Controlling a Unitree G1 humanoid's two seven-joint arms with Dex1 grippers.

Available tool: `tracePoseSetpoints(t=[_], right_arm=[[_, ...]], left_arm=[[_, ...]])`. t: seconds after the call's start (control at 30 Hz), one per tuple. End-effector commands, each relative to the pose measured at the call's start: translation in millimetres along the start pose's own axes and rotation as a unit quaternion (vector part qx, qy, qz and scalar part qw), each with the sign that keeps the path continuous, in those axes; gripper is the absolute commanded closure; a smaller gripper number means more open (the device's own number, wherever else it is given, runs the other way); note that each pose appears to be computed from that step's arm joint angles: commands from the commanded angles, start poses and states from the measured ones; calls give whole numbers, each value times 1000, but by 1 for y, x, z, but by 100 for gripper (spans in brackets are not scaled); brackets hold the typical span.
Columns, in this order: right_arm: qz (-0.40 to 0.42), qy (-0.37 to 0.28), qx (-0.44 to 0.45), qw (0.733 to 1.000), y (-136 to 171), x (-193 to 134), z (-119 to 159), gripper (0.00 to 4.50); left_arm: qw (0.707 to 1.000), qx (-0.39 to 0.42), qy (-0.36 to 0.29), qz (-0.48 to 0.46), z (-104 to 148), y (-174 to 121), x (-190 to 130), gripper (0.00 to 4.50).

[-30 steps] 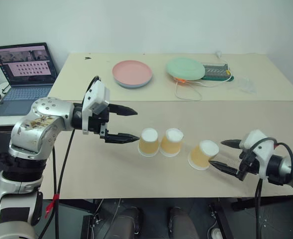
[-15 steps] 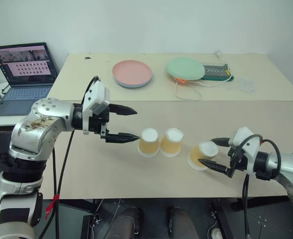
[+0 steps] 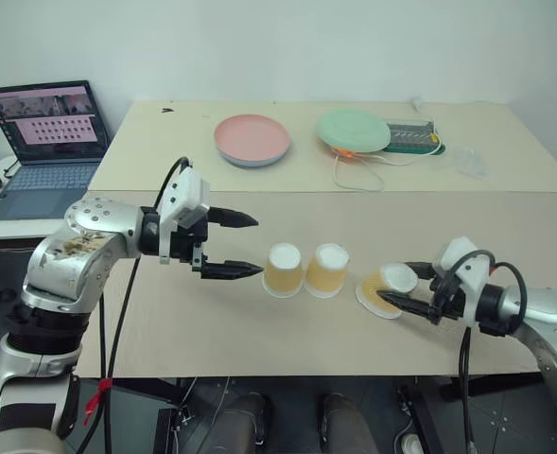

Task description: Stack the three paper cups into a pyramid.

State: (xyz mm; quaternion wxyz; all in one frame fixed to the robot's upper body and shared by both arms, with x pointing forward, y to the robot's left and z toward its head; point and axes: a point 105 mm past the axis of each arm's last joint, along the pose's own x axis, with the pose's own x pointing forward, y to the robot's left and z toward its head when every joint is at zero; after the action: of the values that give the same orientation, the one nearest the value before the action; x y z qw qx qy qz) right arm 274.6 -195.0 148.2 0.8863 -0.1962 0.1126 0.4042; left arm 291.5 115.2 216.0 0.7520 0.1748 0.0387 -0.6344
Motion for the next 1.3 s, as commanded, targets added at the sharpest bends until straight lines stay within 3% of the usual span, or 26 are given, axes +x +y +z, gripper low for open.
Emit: tracePoseSetpoints(t=[0.03,0.23,0.4,0.57,0.93,1.3], right_arm=[[6,-50,-12,999,-2,-3,27,187],[59,-139,-38,988,1,-11,89,187],[127,-141,-91,978,1,-26,123,187],[150,-98,-125,976,-11,-26,117,187],[245,-101,-201,943,10,32,139,187],[289,-95,-225,926,18,52,148,187]], left_arm=[[1000,30,-5,7,6,-1,-2,0],[1000,26,-3,10,2,-2,-3,0],[1000,25,-2,11,1,-5,-3,0],[999,26,-4,18,1,-4,-3,0],[999,26,-1,29,0,-6,-7,0],[999,28,-2,34,1,-7,-7,0]])
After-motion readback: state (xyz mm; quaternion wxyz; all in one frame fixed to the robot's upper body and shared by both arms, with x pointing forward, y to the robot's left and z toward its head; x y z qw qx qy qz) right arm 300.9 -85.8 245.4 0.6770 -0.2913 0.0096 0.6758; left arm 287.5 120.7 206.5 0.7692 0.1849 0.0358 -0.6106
